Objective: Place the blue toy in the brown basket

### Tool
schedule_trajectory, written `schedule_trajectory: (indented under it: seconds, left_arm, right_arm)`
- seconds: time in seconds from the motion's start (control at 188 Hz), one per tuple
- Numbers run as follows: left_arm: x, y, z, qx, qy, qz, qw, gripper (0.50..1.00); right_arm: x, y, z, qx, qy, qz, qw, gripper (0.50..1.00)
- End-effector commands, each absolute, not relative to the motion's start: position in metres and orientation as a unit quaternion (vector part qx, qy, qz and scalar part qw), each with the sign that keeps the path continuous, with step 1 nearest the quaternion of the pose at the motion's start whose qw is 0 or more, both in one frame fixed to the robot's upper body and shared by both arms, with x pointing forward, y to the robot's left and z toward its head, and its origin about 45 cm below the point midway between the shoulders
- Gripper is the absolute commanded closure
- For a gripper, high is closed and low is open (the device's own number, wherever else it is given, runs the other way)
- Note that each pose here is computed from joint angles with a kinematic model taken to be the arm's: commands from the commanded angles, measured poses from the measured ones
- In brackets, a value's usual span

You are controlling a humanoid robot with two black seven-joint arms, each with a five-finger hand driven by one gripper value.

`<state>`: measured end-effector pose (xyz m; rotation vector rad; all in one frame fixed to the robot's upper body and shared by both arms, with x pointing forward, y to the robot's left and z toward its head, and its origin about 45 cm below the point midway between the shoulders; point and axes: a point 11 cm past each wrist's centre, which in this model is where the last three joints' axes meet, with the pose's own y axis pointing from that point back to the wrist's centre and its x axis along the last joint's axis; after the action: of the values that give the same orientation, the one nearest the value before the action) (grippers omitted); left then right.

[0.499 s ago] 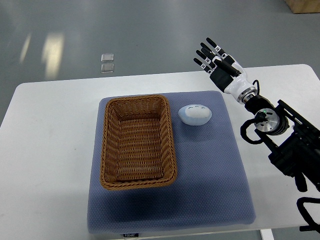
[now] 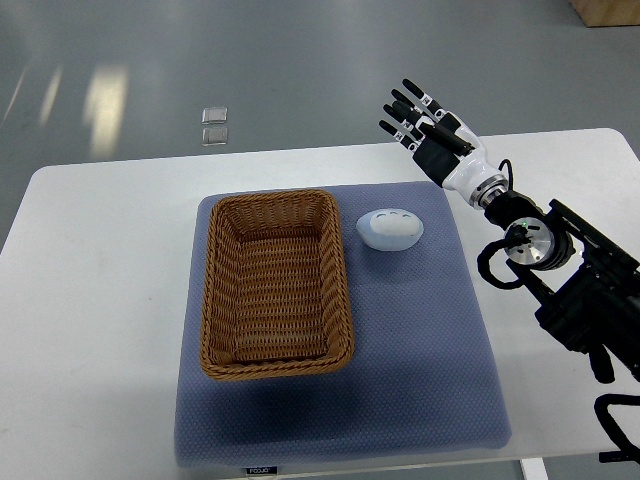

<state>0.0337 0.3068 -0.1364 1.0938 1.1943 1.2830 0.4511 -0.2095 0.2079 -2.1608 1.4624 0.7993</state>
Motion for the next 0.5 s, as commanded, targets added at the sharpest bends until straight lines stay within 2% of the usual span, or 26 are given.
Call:
schedule_trajectory:
  seconds: [0.0,0.212,0.329,0.494]
  left_arm:
    - [0.034,0.308,-0.136,0.455,0.496,0.534,0.512,0.500]
    - [0.033,0.309,-0.136,0.456,0.495,0.535,0.510,0.500]
    - [0.033,0.310,-0.136,0.457,0.495,0.536,0.510,0.500]
    - [0.035,0.308,-0.136,0.455,0.495,0.534,0.512,0.500]
  right_arm:
    - [0.450,-0.211,0.206,-0.775,0.526,0.287,0.202,0.591]
    - [0.449,-0.202,0.206,-0.801,0.515,0.256,0.164,0.591]
    - [0.451,-0.210,0.214,-0.849,0.499,0.158,0.069,0.591]
    - [0.462,-0.197,0.241,-0.901,0.423,0.008,-0.101,0.593]
